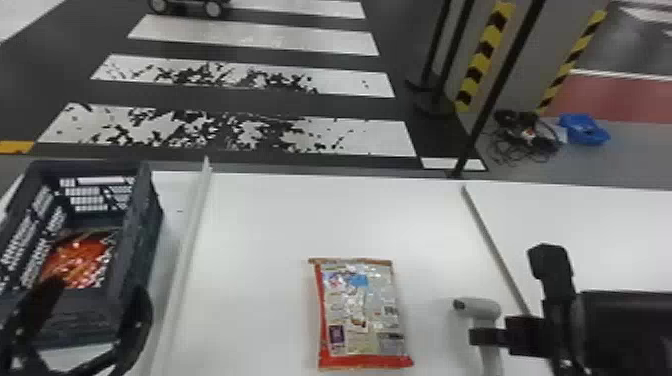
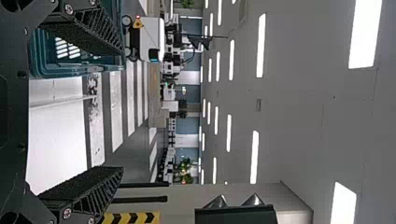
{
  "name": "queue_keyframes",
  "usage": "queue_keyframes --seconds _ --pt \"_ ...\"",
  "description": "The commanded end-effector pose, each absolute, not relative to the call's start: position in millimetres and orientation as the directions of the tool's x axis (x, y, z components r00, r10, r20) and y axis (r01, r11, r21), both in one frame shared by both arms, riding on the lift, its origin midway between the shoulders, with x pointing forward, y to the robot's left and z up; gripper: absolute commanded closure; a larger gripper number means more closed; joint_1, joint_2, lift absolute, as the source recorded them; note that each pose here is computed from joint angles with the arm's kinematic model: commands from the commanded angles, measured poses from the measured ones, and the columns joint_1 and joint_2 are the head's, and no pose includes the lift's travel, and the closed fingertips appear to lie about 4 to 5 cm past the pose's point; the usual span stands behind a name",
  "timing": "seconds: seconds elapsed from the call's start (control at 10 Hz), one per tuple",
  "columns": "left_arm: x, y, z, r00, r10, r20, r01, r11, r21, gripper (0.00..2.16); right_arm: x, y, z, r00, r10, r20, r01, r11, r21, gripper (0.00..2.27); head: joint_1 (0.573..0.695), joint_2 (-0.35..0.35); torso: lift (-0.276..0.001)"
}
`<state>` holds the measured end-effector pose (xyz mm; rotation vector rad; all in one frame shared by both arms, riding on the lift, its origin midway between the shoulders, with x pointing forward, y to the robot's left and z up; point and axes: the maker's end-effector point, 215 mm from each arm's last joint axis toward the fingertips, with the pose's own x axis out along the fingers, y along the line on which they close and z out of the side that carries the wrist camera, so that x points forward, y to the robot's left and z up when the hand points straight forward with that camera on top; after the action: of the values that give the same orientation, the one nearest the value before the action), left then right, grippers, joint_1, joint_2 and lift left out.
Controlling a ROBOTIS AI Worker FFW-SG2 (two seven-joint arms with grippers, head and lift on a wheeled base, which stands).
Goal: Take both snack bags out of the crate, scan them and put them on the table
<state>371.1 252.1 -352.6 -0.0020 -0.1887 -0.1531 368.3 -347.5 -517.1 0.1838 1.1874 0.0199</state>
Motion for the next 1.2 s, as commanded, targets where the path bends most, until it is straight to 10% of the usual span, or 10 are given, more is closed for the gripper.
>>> queue_keyframes --seconds 0.0,0.4,0.5,0.6,1.1 --pt "370.7 253.2 -352.5 0.971 -0.150 0.187 0.150 0.989 0.012 0.12 379.6 -353.1 -515.3 0.371 0.101 -0.923 0.089 0.986 0.144 2.25 0.695 -0.145 -0.091" --pt "370.7 254.0 -352.5 0.971 -0.149 0.187 0.149 0.989 0.013 0.12 390.3 -357.1 -518.9 0.353 0.087 -0.932 0.089 0.988 0.126 2.22 0.695 -0.157 -0.091" --pt "370.7 254.0 -352.5 0.971 -0.149 0.187 0.149 0.989 0.013 0.12 390.3 -357.9 -519.7 0.352 0.078 -0.933 0.093 0.989 0.118 1.45 0.695 -0.156 -0.091" --pt "370.7 254.0 -352.5 0.971 -0.149 0.187 0.149 0.989 0.013 0.12 391.3 -358.1 -518.4 0.355 0.074 -0.932 0.091 0.989 0.113 0.20 0.695 -0.157 -0.091" --pt "370.0 254.0 -352.1 0.971 -0.149 0.188 0.149 0.989 0.014 0.12 405.3 -366.7 -491.4 0.423 0.046 -0.905 0.099 0.990 0.096 0.04 0.695 -0.160 -0.091"
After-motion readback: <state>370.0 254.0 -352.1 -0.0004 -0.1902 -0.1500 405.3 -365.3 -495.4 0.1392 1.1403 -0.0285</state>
